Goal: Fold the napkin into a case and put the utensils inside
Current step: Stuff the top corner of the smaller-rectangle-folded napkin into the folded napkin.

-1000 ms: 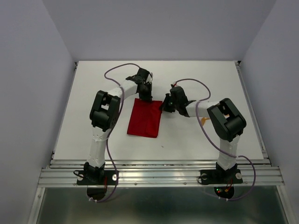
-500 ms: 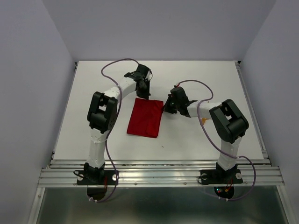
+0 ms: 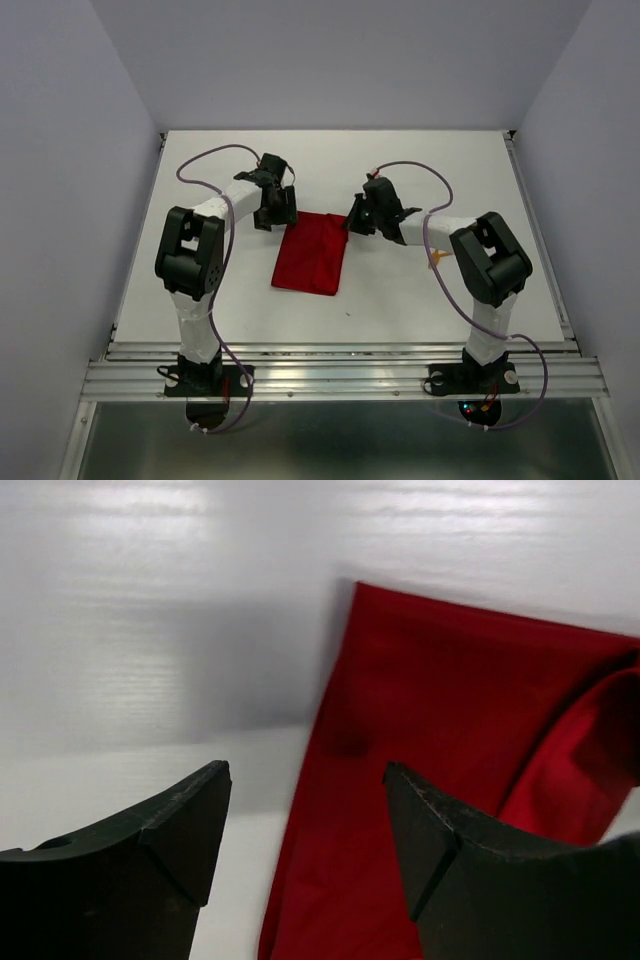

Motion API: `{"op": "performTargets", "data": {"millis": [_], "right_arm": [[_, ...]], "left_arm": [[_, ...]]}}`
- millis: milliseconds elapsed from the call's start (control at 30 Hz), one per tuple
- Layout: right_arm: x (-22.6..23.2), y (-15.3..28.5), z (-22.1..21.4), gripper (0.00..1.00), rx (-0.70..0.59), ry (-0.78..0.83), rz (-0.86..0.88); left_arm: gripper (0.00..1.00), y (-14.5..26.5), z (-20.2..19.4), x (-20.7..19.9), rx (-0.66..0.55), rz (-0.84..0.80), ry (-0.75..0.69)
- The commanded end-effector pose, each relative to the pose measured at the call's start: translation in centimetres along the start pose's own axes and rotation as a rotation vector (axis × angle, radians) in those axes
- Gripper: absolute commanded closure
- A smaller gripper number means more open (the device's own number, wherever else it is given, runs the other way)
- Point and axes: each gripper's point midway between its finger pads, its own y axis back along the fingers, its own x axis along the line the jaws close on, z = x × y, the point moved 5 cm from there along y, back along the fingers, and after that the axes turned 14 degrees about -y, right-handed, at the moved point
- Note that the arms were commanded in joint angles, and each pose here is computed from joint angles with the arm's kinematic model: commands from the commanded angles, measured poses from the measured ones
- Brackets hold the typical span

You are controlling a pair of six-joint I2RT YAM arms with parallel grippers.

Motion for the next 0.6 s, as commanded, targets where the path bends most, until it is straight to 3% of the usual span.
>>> {"op": "performTargets", "data": {"millis": [0, 567], "right_arm": [[3.0, 0.3, 2.1, 0.98, -0.036, 0.048, 0.087], [2.2, -4.9, 1.5, 0.98, 0.039, 0.073, 0.052]], "left_arm": [[0.27, 1.2, -0.5, 0.4, -0.027, 0.016, 0.033], [0.39, -2.5, -0.6, 0.9, 0.027, -0.001, 0.056]]}}
